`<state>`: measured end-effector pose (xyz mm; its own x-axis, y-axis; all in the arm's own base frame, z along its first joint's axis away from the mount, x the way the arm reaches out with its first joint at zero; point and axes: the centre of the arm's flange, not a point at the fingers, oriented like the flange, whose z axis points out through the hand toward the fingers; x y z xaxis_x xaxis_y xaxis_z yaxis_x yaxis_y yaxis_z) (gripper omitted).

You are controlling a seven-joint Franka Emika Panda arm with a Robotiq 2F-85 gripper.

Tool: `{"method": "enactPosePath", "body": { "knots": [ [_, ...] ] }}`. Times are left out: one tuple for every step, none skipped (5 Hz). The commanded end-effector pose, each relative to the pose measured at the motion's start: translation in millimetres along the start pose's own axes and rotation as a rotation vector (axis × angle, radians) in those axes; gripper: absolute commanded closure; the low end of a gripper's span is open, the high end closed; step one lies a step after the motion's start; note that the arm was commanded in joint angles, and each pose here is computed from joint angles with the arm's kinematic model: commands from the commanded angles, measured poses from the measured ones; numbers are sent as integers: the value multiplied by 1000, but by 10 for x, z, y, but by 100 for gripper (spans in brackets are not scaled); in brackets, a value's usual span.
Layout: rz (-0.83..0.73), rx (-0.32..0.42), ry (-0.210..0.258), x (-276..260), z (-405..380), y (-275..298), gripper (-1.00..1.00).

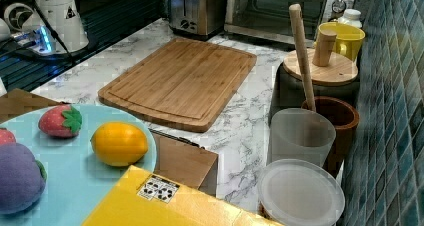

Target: Turn on the toaster.

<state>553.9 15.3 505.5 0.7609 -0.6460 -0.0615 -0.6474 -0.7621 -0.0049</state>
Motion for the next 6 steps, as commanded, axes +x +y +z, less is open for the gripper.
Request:
{"method": "enactPosePath", "body": {
  "knots": [
    [-32, 3, 3, -11, -8, -16, 100],
    [-120, 29, 12, -325, 13, -129, 100],
    [-209, 45, 8, -661, 87, -250, 100],
    [-316, 73, 9, -938, 144, -317, 100],
    [-372, 118, 33, -1218, 159, -257, 100],
    [-429, 109, 14, -1366, 261, -235, 100]
  ]
}}
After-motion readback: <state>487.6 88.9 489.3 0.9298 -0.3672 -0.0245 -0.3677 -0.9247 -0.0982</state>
